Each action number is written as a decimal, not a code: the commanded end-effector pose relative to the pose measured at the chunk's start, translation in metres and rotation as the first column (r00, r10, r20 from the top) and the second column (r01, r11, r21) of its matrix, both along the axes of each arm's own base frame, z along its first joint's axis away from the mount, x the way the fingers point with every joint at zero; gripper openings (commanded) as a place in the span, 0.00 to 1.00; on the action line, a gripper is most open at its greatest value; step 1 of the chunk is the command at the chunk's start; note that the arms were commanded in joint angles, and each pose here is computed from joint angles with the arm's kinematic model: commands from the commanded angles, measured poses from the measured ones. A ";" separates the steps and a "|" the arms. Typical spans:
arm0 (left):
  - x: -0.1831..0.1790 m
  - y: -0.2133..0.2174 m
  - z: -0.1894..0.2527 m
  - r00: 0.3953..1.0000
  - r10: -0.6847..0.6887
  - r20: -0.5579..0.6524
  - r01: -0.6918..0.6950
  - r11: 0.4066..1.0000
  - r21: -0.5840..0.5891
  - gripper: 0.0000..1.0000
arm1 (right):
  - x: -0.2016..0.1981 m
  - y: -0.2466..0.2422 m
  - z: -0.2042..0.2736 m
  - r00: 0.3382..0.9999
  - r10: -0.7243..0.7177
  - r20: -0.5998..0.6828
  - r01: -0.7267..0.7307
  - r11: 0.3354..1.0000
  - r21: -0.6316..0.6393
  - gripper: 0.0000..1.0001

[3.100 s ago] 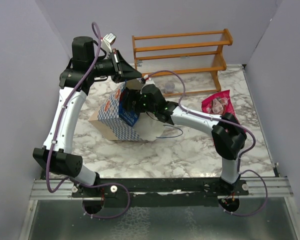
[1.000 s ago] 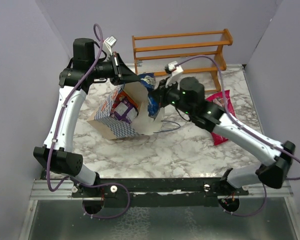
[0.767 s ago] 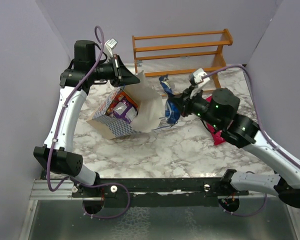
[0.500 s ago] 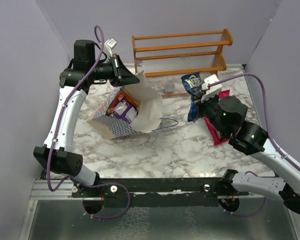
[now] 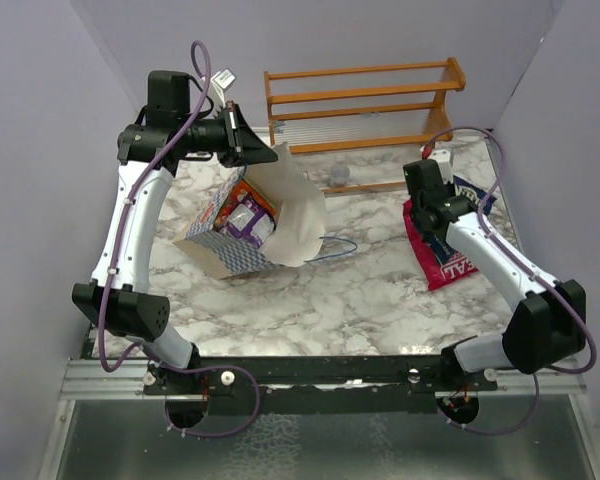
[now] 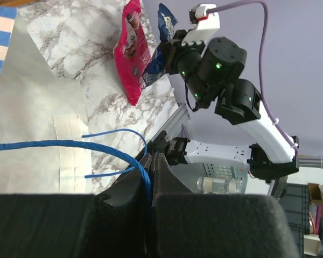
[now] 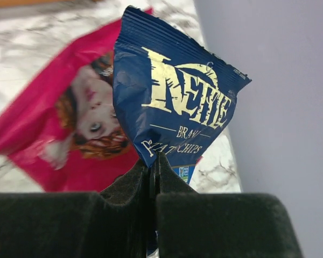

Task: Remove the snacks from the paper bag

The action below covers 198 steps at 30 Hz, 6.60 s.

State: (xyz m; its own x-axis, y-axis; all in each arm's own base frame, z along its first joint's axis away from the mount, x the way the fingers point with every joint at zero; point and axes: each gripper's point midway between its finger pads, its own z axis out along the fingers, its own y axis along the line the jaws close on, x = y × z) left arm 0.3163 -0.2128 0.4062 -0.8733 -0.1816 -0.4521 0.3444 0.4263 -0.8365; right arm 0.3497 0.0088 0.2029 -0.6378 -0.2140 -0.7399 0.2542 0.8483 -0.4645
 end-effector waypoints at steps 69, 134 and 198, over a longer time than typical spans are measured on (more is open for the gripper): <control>-0.013 -0.006 0.037 0.999 -0.044 -0.014 0.041 0.988 -0.148 0.00 | -0.006 0.409 0.008 0.109 0.928 0.357 -0.978 0.036 0.204 0.29; -0.025 -0.006 0.039 0.996 -0.089 -0.028 0.085 0.989 -0.121 0.00 | -0.004 0.483 -0.075 -0.134 0.920 0.369 -0.929 -0.246 0.277 0.28; -0.021 -0.005 0.034 0.998 -0.027 0.051 0.035 0.985 -0.170 0.00 | -0.036 0.111 0.031 0.910 0.389 0.144 -0.415 0.841 0.348 0.01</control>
State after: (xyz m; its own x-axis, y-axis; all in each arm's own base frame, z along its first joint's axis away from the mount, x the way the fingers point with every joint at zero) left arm 0.3057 -0.2177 0.4189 -0.8915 -0.2366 -0.3864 0.3136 0.2933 -0.9031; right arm 0.3185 0.1222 0.2857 -0.2753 -0.2985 -0.9138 -0.1201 0.9538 -0.2754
